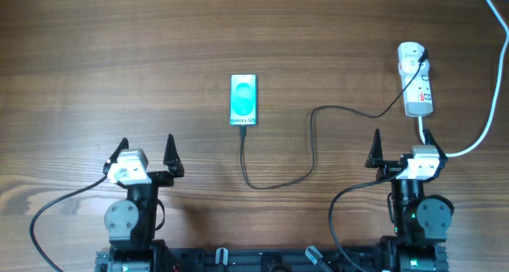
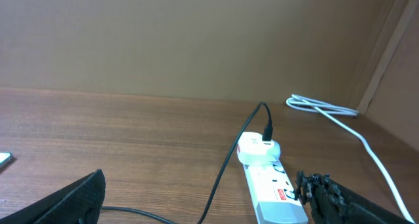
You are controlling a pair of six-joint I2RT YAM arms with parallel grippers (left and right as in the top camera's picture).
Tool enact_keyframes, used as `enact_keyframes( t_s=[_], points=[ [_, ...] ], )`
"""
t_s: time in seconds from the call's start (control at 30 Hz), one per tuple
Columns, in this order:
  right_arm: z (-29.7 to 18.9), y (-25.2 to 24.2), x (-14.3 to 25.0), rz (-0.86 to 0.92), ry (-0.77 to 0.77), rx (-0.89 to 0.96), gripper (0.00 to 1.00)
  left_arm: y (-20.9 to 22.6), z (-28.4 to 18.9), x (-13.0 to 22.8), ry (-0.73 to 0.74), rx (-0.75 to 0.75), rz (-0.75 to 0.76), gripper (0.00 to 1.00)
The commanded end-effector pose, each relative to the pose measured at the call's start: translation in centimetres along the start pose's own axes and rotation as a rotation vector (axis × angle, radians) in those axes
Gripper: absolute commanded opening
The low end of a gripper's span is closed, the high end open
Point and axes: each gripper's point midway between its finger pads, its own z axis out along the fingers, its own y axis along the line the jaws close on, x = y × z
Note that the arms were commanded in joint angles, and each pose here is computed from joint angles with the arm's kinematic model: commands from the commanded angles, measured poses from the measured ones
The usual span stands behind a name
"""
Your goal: Plug charger to phone and switch on socket
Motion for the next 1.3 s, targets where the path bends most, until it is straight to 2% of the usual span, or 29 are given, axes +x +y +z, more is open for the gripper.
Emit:
enact_keyframes(
  t_s=[0.0,0.27,1.27],
  points=[
    [-0.1,0.3,-0.3,-0.005,-0.017,-0.016,1.0,0.1,0.0,0.0,-0.005,-0.001,0.022,1.0],
    [-0.1,0.3,-0.3,-0.005,-0.017,-0.016,1.0,-1.1,0.0,0.2,0.0,0.047,0.026,1.0],
    [-0.1,0.3,-0.3,-0.005,-0.017,-0.016,1.0,-1.1,0.0,0.2,0.0,0.047,0.026,1.0]
  ],
)
